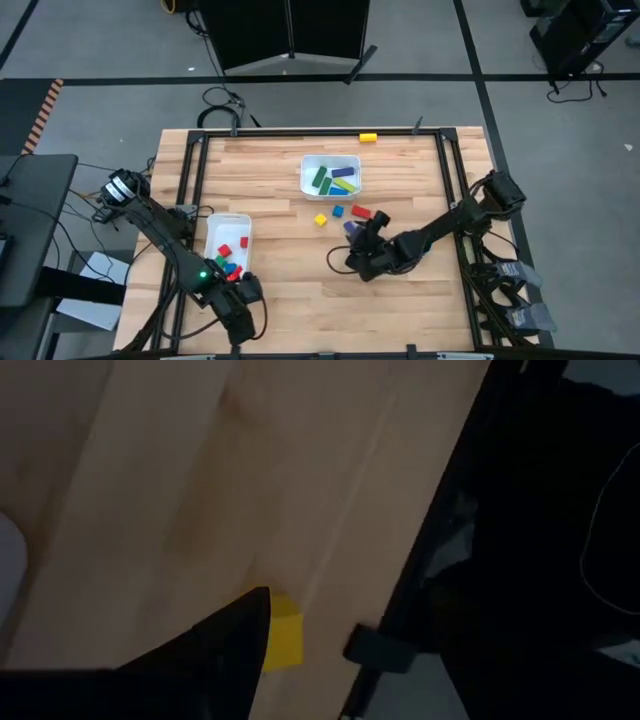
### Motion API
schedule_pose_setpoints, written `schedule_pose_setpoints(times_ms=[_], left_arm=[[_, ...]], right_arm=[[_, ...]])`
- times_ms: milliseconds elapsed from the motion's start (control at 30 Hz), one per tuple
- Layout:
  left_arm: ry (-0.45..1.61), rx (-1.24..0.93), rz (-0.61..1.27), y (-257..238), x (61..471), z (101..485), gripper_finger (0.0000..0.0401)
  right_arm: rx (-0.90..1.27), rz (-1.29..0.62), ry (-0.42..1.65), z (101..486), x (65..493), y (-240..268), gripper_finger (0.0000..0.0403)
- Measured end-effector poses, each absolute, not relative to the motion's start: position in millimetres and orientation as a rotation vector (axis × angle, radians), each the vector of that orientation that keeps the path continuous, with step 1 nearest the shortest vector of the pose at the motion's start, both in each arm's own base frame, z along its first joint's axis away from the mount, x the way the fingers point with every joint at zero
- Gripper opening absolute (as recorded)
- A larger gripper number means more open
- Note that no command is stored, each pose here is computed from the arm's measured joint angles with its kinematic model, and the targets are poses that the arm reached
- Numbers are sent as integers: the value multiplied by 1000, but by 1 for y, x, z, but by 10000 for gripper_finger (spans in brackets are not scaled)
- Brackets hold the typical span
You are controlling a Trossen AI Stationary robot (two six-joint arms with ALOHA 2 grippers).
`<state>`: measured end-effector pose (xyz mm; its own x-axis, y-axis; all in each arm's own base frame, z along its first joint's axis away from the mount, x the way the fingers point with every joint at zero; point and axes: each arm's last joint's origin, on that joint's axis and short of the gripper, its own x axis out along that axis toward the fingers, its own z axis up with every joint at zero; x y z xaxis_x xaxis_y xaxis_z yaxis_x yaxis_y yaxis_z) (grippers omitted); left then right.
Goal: Sort blocks by size
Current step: Put the rectangular violet block into the top white bin
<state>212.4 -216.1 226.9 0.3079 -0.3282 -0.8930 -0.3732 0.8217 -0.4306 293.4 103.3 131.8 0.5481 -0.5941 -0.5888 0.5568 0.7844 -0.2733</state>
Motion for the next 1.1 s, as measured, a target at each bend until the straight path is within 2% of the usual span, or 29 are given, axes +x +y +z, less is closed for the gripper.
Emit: schedule_pose_setpoints(times_ms=[233,367,867,1000,1100], left_arm=[[1223,-566,26,-209,220,227,279],[1203,-534,24,-208,220,227,279],[1164,-496,42,-207,221,227,279],[1158,-493,47,-207,221,227,279],[1155,-493,49,-207,221,227,279]], right_arm=[[105,-701,745,109,276,93,253],[182,-628,703,105,279,94,260],[225,-561,777,101,287,79,263],[243,-562,791,101,289,74,243],[260,-553,806,101,290,70,210]])
